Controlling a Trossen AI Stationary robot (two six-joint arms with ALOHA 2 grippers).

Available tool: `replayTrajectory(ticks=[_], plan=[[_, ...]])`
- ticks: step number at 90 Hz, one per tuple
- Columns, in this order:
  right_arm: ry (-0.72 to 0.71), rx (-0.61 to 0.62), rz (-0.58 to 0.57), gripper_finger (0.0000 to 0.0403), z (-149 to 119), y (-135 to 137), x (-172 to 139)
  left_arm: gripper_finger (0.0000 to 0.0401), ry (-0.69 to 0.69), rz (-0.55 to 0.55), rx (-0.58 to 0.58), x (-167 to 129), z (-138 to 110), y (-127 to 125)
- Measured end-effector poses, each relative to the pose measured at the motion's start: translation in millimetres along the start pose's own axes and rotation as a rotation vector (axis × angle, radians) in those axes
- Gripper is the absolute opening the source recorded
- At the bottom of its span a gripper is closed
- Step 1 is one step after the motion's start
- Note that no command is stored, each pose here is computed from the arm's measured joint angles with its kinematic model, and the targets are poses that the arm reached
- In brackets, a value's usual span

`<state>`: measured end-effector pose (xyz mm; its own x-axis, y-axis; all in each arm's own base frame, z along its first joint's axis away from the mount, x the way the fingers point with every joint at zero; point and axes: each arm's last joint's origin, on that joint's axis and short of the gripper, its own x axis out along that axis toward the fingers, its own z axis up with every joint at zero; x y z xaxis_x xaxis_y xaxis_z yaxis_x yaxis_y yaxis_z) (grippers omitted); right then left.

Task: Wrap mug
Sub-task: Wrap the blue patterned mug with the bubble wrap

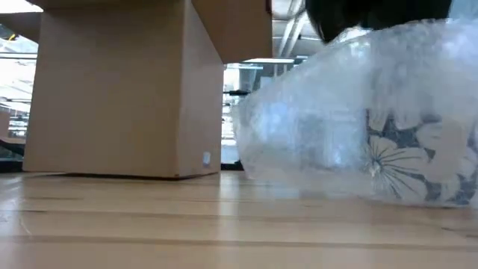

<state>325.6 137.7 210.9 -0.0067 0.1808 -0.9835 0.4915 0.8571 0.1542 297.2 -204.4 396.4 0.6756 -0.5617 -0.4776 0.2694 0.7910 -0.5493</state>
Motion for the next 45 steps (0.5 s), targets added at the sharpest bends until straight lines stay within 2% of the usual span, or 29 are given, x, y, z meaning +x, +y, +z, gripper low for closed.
replayTrajectory(ticks=[8,21,35,45], plan=[[0.034,0.021,-0.058,0.0000,5,0,23,0.0175,0.000,-0.002,0.001,0,0,0],[0.057,0.021,-0.101,0.0000,10,2,36,0.0175,-0.002,-0.004,0.001,0,0,0],[0.044,0.027,-0.113,0.0000,11,7,17,0.0175,-0.018,-0.018,0.006,0,2,-2],[0.025,0.030,-0.094,0.0000,9,7,-16,0.0175,-0.036,-0.036,0.017,0,4,-3]])
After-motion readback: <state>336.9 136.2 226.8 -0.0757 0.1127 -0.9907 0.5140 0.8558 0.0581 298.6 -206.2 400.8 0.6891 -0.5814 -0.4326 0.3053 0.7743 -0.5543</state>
